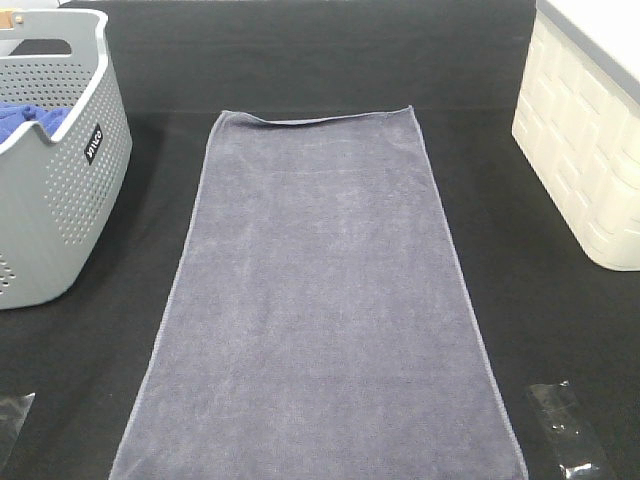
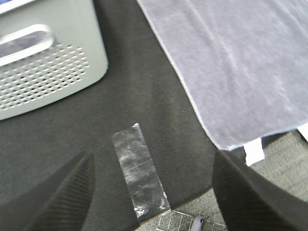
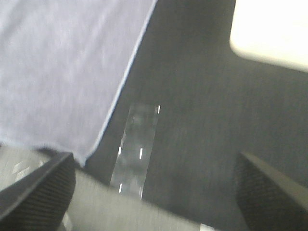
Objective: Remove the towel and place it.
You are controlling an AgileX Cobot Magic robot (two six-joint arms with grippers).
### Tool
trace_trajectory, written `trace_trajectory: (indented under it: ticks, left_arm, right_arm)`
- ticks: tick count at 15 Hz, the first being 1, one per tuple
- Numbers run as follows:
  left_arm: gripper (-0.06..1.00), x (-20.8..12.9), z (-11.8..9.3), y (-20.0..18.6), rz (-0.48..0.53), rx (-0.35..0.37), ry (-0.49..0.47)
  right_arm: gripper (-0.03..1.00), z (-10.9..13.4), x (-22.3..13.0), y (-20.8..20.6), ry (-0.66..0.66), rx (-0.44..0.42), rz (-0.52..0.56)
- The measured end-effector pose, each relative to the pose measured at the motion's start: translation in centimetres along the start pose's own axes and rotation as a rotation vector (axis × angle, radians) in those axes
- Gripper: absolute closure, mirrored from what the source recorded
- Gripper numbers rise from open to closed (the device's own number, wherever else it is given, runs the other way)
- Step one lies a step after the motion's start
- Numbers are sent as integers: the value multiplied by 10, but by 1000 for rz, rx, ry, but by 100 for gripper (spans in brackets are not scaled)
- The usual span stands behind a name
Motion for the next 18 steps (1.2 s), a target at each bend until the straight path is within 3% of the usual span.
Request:
trace_trajectory:
  ticks: [4, 18]
  left_arm:
    - [28, -1, -5, 0, 8, -48, 53]
    - [28, -1, -5, 0, 8, -48, 53]
  right_arm:
    - [14, 4, -8, -9, -17, -42, -125]
    - [14, 4, -9, -8, -20, -42, -124]
Point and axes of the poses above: a point on each arm's last joint axis where the gripper is mounted, y pointing out along that axis toward the gripper, z along the wrist's bending axis when the last joint is at zero, x = y × z, the point moved 1 cm from there along y, pointing out along that axis toward the gripper, and after that the axes turned 15 degrees about -y, right-handed, at the moved point
